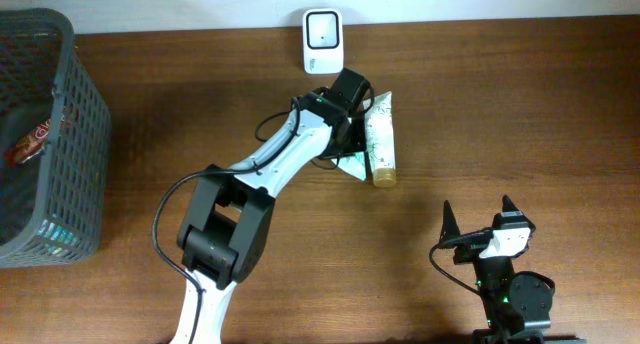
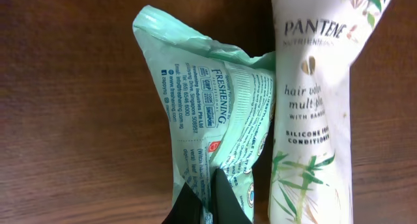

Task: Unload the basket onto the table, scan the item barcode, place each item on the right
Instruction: 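Carry the green packet to the scanner and hold it there, then drop the green packet beside the tube and move left gripper to basket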

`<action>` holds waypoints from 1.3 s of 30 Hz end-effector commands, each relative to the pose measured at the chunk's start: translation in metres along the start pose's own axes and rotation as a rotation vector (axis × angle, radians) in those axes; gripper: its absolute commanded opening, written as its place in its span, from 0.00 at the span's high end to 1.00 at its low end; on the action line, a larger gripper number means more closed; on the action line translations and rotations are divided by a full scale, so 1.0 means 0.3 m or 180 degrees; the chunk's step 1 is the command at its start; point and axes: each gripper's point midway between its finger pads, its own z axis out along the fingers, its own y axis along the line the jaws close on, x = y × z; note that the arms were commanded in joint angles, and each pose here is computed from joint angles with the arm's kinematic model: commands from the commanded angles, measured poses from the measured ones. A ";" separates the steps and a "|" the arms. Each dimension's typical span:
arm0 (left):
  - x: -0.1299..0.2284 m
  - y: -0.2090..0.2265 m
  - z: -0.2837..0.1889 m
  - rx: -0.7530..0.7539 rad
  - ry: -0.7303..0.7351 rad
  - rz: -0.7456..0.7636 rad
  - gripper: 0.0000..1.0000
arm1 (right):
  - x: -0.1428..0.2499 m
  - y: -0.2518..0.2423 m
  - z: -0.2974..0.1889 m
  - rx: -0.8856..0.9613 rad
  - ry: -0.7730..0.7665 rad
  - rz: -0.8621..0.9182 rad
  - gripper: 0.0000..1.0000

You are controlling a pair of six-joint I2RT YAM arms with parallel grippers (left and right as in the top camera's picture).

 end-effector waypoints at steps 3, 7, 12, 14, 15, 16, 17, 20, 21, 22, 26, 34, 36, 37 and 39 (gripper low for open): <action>-0.057 0.048 -0.036 0.0047 -0.0079 -0.0372 1.00 | 0.009 -0.006 0.000 0.0032 0.0012 0.0014 0.01; -0.032 0.010 -0.035 0.0184 0.0031 -0.0554 1.00 | 0.009 -0.006 0.000 0.0030 0.0012 0.0014 0.01; 0.021 -0.046 -0.028 0.0201 0.0112 -0.0431 0.99 | 0.009 -0.006 0.000 0.0030 0.0012 0.0014 0.01; 0.026 -0.053 -0.027 0.0198 0.0112 -0.0414 0.98 | 0.009 -0.006 0.000 0.0030 0.0012 0.0014 0.02; 0.026 -0.052 -0.027 0.0198 0.0112 -0.0416 0.97 | 0.009 -0.006 0.000 0.0030 0.0012 0.0014 0.01; 0.026 -0.052 -0.027 0.0199 0.0113 -0.0416 0.93 | 0.009 -0.006 0.000 0.0030 0.0012 0.0014 0.01; 0.026 -0.052 -0.027 0.0200 0.0112 -0.0415 0.85 | 0.009 -0.006 0.000 0.0030 0.0012 0.0014 0.01; 0.017 -0.047 -0.032 0.0203 0.0098 -0.0427 0.62 | 0.009 -0.006 0.000 0.0030 0.0012 0.0014 0.01; 0.010 -0.043 -0.035 0.0205 0.0088 -0.0437 0.60 | 0.009 -0.006 0.000 0.0030 0.0012 0.0014 0.02; -0.003 -0.040 -0.049 0.0216 0.0062 -0.0434 0.58 | 0.009 -0.006 0.000 0.0030 0.0012 0.0014 0.01; -0.095 -0.038 -0.153 0.0335 -0.0181 -0.0289 0.53 | 0.009 -0.006 0.000 0.0030 0.0012 0.0014 0.01; -0.348 0.020 -0.591 0.0547 -0.1171 0.0359 0.39 | 0.009 -0.006 0.000 0.0030 0.0012 0.0014 0.01; -0.388 0.062 -0.700 0.0503 -0.1414 0.0560 0.40 | 0.009 -0.006 0.000 0.0030 0.0012 0.0014 0.01; -0.415 0.101 -0.785 0.0453 -0.1600 0.0679 0.40 | 0.009 -0.006 0.000 0.0030 0.0012 0.0014 0.01; -0.455 0.187 -0.941 0.0319 -0.1942 0.0792 0.40 | 0.009 -0.006 0.000 0.0030 0.0012 0.0014 0.01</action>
